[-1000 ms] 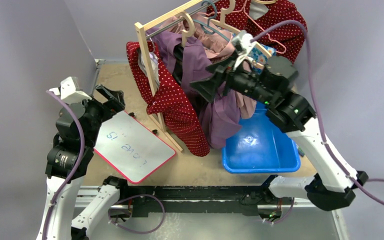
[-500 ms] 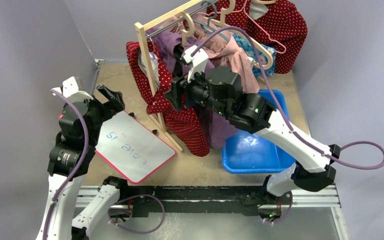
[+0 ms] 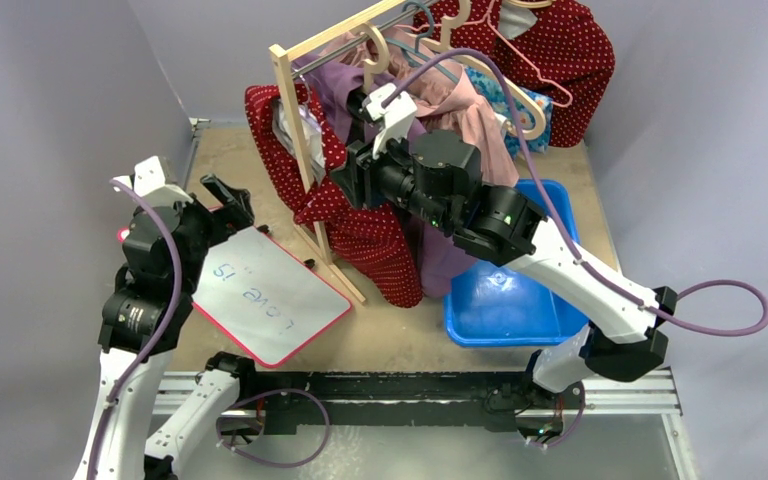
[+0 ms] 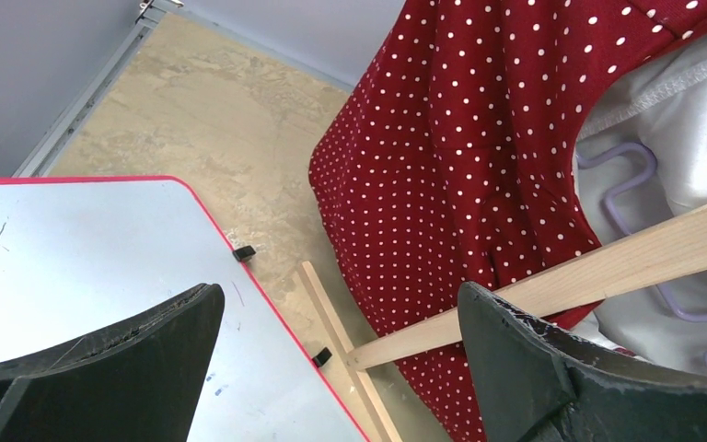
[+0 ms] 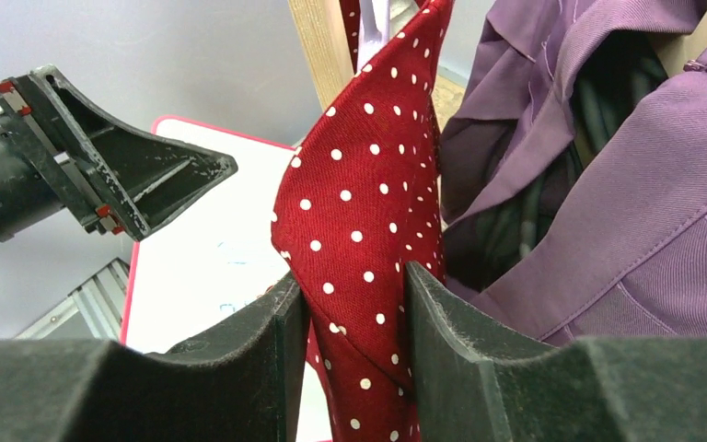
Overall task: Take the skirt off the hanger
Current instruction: Pick up the hanger from the clothesline.
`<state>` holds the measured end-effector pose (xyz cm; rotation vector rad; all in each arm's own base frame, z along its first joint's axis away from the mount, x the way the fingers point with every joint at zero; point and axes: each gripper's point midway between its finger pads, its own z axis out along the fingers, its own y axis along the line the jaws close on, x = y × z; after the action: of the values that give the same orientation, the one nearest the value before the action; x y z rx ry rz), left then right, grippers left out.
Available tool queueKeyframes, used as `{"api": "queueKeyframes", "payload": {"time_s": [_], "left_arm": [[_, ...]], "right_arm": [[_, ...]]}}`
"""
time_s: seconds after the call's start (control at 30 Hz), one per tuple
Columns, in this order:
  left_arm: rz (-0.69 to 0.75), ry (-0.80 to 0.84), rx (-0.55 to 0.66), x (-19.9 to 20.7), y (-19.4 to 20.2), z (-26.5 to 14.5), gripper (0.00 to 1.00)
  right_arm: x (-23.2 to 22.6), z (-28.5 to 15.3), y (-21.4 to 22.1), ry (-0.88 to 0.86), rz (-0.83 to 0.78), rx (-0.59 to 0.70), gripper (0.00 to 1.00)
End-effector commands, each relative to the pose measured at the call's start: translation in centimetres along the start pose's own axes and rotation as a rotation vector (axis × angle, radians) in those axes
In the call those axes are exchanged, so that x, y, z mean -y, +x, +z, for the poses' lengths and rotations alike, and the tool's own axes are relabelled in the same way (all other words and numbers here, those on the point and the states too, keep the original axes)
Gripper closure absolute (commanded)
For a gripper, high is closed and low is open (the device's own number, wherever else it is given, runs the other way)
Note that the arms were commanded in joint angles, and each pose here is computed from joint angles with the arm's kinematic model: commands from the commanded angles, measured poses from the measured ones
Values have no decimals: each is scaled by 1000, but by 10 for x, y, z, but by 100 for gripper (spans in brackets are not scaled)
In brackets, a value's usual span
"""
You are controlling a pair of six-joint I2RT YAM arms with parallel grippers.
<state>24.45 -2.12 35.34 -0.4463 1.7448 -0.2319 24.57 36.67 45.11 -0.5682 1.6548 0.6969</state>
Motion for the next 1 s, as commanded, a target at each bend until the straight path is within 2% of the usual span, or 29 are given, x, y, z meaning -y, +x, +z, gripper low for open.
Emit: {"api": "queueKeyframes", "payload": {"time_s": [0.0, 0.33, 0.43, 0.63, 0.83, 0.97], "left_arm": [[2, 42, 52, 8, -18, -7, 2], [-7, 70, 110, 13, -43, -27, 2], [-14, 67, 130, 12, -47, -31, 2], [-21, 83, 127, 15, -48, -34, 2], [-22, 114, 123, 21, -50, -37, 2], [-21, 123, 123, 24, -53, -38, 2]], "right_arm": [[-7, 9, -19, -16, 11, 71, 58], [-10, 17, -27, -19, 14, 124, 72], [-11, 17, -35, -28, 21, 165, 79], [-12, 14, -49, -38, 32, 257, 100], [-10, 8, -53, -49, 81, 346, 100], [-10, -8, -70, -78, 116, 478, 100]]}}
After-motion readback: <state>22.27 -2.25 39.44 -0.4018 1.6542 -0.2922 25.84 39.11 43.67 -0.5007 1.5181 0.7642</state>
